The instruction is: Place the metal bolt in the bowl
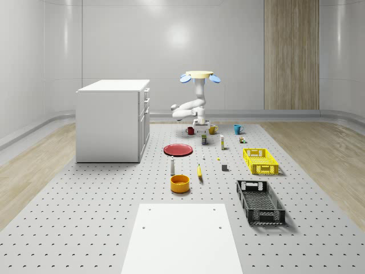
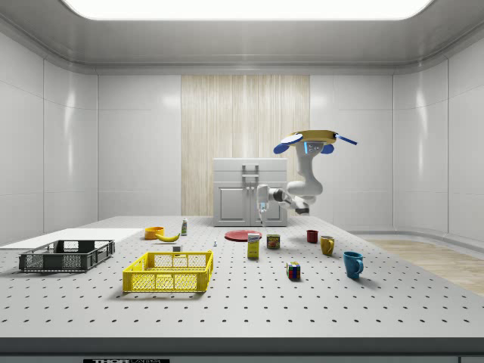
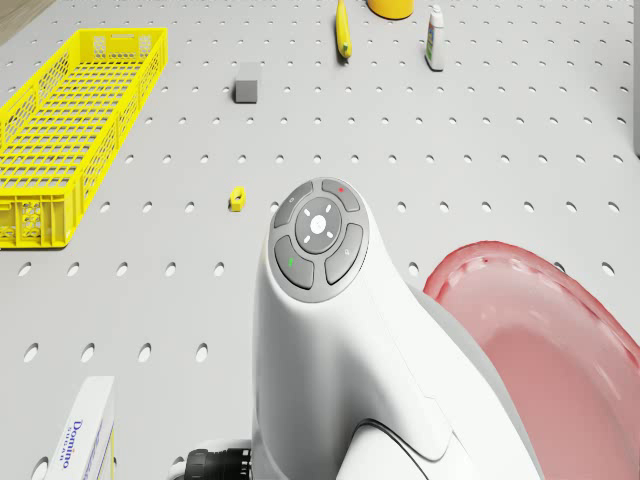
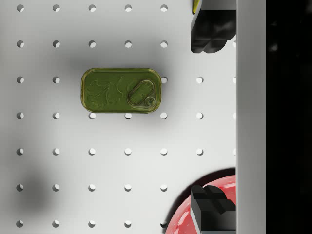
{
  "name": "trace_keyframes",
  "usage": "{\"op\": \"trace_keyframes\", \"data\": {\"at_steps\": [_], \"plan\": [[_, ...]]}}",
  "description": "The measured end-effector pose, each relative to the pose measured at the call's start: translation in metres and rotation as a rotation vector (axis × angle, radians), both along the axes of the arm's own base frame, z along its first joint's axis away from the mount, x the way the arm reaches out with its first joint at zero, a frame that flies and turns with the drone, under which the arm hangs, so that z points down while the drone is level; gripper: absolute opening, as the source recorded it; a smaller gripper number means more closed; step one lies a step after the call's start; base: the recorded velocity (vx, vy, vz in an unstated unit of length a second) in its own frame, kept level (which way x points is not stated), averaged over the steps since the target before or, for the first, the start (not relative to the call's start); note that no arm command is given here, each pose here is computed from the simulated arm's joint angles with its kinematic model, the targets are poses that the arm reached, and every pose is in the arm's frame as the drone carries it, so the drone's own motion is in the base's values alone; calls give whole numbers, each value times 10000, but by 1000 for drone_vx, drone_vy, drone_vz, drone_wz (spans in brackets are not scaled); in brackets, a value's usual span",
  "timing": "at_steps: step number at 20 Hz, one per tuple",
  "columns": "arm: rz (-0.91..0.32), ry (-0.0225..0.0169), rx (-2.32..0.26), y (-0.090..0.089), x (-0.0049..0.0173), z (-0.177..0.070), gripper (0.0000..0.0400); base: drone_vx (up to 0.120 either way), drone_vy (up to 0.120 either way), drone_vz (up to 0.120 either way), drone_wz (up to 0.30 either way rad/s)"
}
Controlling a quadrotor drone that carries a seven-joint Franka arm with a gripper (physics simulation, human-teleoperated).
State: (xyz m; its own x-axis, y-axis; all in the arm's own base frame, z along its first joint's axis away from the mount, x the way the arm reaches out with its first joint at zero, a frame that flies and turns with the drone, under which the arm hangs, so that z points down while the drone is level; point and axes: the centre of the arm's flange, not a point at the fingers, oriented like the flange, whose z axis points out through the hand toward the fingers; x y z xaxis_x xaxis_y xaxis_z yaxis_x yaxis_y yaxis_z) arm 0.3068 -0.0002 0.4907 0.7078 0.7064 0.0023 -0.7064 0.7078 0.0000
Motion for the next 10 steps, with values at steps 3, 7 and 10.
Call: {"op": "trace_keyframes", "data": {"at_steps": [3,7,10], "plan": [[1,0,-1,0,0,0,400,120,0,-120,0],[1,0,-1,0,0,0,400,120,0,-100,0],[2,1,-2,0,0,0,400,120,0,-67,0]]}}
